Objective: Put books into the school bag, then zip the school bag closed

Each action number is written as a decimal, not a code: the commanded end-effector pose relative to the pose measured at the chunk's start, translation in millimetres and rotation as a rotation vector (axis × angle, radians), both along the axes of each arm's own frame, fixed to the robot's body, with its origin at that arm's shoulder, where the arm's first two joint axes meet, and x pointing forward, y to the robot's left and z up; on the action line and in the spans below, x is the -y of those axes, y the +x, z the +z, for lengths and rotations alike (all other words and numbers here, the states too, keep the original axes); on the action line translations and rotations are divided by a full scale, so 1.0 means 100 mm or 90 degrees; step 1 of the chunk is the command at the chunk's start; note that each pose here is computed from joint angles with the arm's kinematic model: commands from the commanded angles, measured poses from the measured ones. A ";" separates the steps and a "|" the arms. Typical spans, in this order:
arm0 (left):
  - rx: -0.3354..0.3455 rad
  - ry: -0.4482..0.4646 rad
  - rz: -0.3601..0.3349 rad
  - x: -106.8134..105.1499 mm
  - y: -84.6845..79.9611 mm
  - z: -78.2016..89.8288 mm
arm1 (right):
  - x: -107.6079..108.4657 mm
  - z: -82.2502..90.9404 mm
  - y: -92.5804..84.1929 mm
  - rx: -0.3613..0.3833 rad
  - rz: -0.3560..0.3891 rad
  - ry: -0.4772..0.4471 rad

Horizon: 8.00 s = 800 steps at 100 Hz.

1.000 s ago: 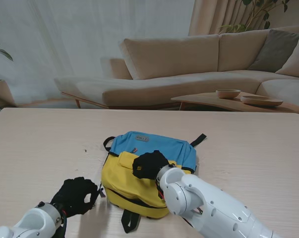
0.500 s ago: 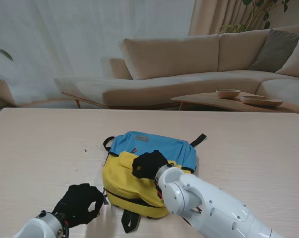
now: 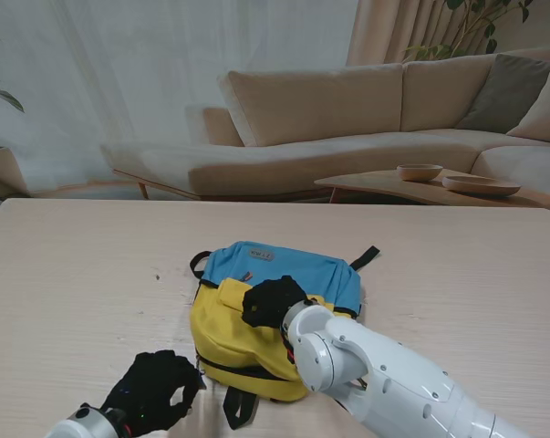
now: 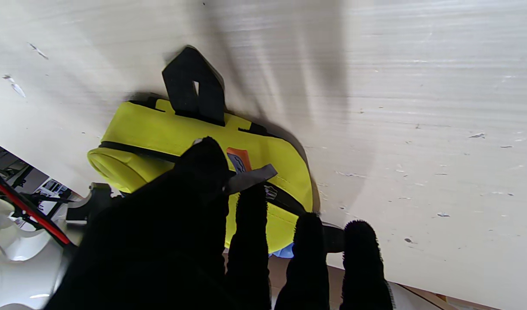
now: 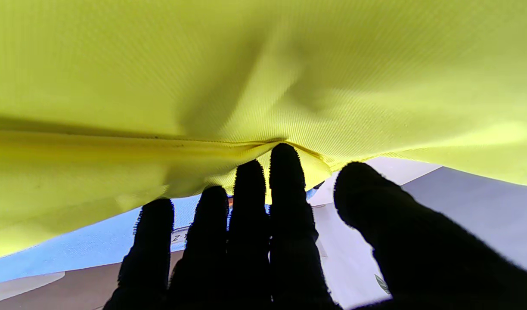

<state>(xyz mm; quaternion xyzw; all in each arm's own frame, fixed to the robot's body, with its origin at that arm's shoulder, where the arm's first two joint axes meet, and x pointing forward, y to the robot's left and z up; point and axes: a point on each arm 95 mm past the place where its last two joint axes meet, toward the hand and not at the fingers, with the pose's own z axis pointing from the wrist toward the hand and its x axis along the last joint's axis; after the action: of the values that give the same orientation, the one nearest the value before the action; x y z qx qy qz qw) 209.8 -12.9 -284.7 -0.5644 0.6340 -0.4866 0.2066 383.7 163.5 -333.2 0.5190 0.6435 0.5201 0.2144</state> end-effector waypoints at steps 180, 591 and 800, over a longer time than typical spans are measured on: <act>0.034 0.023 -0.079 0.28 0.00 0.19 | 0.14 -0.40 -0.37 -0.074 0.029 -0.010; 0.058 0.047 -0.050 -0.19 0.82 -0.15 | 0.14 -0.27 -1.37 -0.150 0.149 0.260; 0.134 0.023 -0.052 -0.07 0.93 -0.31 | 0.37 -0.27 -1.31 -0.158 0.152 0.235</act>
<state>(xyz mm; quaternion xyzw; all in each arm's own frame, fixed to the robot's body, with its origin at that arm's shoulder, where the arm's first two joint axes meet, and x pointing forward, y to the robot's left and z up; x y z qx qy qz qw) 303.6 -5.1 -312.4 -0.4701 0.6414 -0.5440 0.2678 257.5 125.2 -354.6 0.5257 0.6096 0.5929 -0.0198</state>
